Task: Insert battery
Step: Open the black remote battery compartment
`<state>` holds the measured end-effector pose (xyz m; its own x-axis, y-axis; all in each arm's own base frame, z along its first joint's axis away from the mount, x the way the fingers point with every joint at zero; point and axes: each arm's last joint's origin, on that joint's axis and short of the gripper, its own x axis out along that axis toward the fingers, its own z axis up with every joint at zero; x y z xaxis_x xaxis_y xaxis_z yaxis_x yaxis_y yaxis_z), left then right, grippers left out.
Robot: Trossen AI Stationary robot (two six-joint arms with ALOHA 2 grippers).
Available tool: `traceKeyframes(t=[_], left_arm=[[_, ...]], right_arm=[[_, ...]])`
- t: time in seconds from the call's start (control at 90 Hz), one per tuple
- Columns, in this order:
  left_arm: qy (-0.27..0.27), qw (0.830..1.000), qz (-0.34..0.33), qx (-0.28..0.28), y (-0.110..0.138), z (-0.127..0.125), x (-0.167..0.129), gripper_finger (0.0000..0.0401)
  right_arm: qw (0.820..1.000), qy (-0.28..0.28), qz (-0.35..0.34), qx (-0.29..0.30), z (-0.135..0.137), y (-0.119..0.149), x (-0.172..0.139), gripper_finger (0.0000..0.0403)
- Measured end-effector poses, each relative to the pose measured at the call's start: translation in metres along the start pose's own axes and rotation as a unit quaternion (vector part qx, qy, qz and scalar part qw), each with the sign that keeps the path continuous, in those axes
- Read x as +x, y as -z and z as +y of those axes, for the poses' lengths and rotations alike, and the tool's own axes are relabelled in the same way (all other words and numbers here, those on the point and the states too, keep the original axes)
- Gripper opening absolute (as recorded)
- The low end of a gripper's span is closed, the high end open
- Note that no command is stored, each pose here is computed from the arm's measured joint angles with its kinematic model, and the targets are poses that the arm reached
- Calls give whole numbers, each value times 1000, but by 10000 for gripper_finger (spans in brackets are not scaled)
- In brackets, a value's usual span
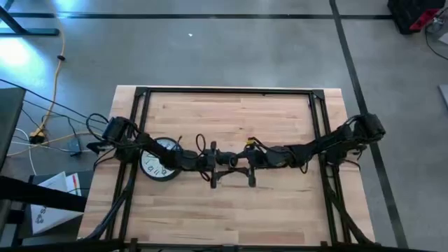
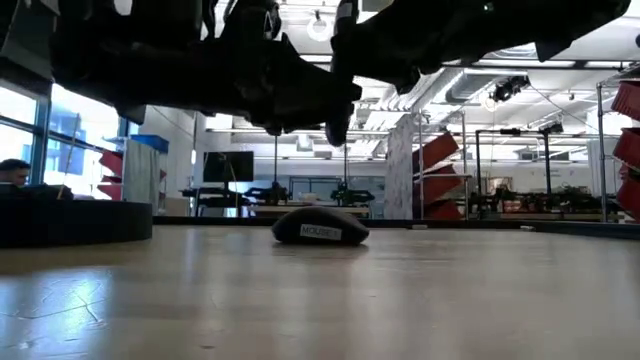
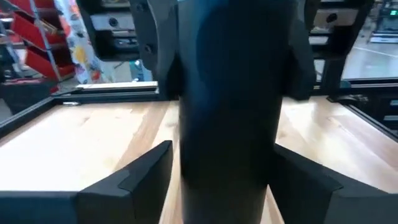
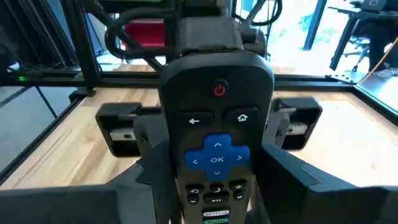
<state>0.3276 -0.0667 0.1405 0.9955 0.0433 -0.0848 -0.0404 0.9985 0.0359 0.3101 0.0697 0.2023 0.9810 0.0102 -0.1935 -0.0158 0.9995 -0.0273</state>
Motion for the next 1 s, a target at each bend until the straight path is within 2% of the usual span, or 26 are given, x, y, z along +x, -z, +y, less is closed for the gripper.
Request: traceKeyframes(t=[0.233, 0.522, 0.756, 1.0], left_arm=[[8, 1000, 7, 1, 1, 0, 0, 173], [9, 1000, 7, 1, 1, 0, 0, 203], [13, 1000, 11, 3, 2, 0, 0, 186], [10, 1000, 17, 4, 3, 0, 0, 188]], right_arm=[[1000, 2, 3, 4, -2, 1, 0, 156], [1000, 2, 8, 3, -2, 2, 0, 156], [1000, 1, -3, 2, -2, 0, 1, 156], [1000, 1, -5, 1, -2, -1, 0, 156]])
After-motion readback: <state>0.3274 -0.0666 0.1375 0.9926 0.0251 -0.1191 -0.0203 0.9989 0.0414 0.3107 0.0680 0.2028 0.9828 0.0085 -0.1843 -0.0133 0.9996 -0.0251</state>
